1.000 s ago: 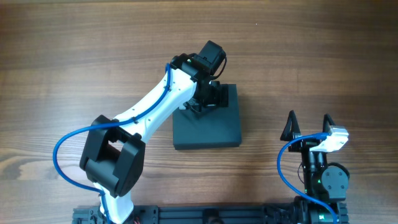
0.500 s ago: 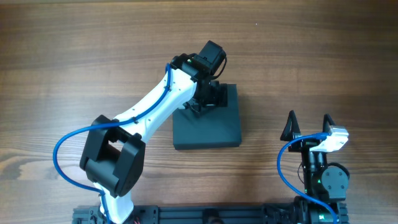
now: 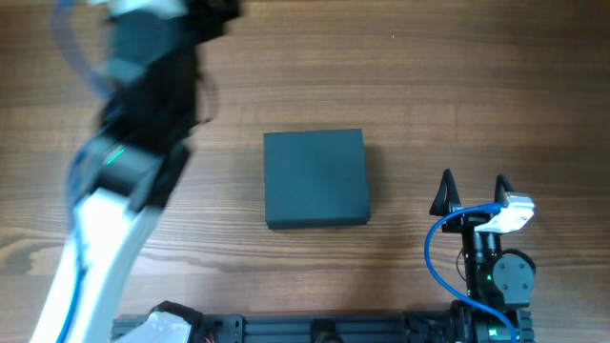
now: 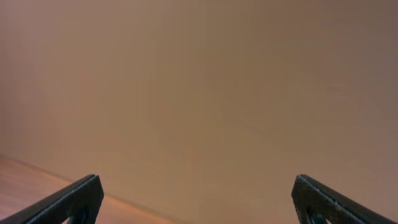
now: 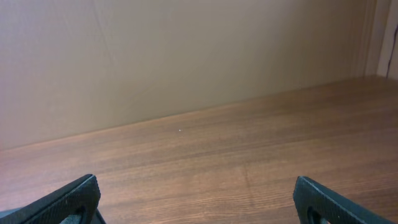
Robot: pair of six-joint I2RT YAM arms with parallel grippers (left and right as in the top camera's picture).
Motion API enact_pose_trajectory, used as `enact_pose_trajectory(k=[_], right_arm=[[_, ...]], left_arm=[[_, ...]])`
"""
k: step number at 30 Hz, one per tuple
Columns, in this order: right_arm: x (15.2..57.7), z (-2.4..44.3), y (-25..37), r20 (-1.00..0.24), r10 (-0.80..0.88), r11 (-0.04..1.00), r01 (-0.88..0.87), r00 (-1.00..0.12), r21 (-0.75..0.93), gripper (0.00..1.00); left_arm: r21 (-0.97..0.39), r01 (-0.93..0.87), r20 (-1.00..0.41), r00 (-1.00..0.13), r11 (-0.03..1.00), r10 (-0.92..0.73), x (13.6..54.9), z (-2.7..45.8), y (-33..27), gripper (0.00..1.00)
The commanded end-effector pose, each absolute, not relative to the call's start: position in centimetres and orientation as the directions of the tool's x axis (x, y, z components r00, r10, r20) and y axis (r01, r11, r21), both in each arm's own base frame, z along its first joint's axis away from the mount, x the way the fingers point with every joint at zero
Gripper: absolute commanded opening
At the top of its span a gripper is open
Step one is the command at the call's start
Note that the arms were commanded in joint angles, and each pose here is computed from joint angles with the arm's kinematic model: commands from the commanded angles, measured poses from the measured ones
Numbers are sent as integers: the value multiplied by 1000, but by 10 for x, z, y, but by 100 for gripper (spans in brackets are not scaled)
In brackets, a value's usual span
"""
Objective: Pack container
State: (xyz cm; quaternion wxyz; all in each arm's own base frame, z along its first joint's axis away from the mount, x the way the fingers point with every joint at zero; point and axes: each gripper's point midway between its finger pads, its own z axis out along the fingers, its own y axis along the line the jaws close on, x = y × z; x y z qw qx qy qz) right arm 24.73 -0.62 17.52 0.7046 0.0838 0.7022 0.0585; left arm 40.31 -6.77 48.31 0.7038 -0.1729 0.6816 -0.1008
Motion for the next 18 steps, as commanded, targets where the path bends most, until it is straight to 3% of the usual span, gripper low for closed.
enact_pose_trajectory(k=[1,5,10,18], right_arm=[[247,179,-7,-977,210,977,39,24,211,100],[247,179,-7,-977,211,977,39,24,211,100],[247,179,-7,-977,211,977,39,24,211,100],[247,179,-7,-977,210,977,39,24,211,100]], left_arm=[[-387,-179,-919,157,905,-362,341,522,-4,100],[-367,-242,-930,126,898,-346,282,518,33,100],[-345,-252,-937,44,904,-345,238,490,41,100],[-428,-154,-903,111,890,-415,227,415,32,100]])
